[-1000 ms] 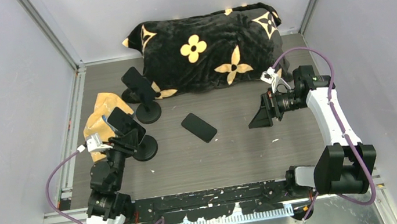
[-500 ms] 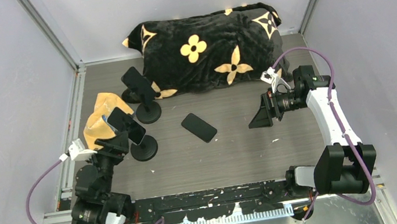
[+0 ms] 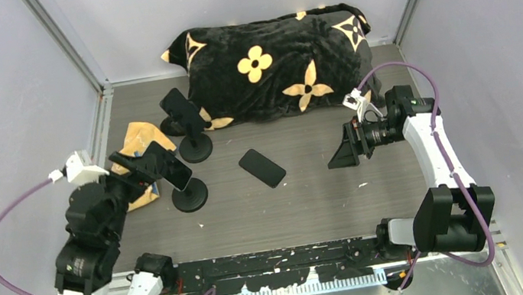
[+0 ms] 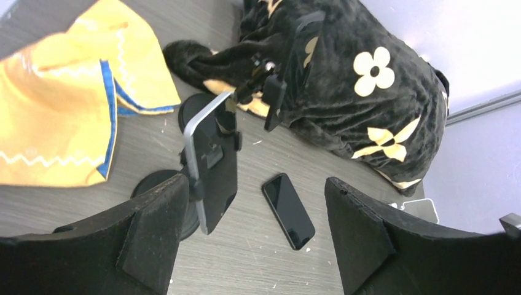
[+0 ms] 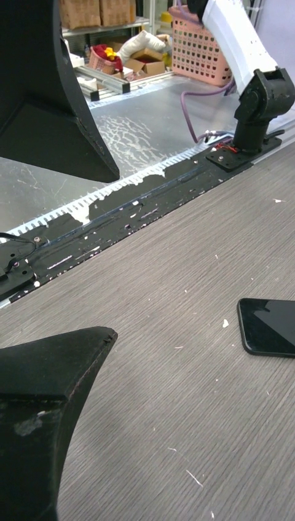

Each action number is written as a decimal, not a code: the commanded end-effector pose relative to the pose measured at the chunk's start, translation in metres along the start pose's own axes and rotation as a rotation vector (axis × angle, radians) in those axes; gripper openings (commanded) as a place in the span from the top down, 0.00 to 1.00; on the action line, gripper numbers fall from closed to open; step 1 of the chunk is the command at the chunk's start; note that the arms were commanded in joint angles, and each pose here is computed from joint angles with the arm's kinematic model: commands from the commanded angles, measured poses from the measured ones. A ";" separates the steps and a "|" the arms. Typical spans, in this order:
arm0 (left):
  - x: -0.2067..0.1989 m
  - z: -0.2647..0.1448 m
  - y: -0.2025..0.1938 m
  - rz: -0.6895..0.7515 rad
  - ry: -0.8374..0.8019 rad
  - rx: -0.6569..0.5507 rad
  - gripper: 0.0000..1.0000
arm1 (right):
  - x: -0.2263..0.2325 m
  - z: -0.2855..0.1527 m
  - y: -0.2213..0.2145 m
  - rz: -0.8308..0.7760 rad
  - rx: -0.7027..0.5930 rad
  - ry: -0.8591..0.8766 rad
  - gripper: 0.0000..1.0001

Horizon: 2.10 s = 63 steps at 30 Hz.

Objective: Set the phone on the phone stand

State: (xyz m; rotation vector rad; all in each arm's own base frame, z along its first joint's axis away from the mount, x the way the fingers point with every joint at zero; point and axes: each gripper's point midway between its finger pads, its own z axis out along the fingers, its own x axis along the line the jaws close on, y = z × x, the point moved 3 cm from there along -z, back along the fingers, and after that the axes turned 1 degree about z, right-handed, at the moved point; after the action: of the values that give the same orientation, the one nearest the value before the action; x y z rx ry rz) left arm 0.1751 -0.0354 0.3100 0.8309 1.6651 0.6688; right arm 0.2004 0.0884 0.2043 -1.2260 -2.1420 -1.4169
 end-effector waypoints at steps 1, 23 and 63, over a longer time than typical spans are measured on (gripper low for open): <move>-0.021 -0.004 0.023 0.170 -0.023 0.063 0.16 | -0.002 -0.007 0.011 -0.046 -0.007 -0.041 0.07; -0.159 0.046 0.014 -0.033 -0.620 0.309 0.11 | -0.079 -0.087 0.069 0.032 -0.116 -0.625 0.00; -0.203 0.041 -0.059 -0.105 -0.768 0.518 0.23 | -0.191 -0.089 0.060 0.153 0.060 -0.609 0.77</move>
State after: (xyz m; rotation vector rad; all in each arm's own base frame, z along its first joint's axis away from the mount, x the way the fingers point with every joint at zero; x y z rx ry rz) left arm 0.2347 -0.2329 0.3563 1.1962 1.2151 -0.2101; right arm 0.3384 -0.0731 0.1562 -2.0381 -2.2887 -0.9714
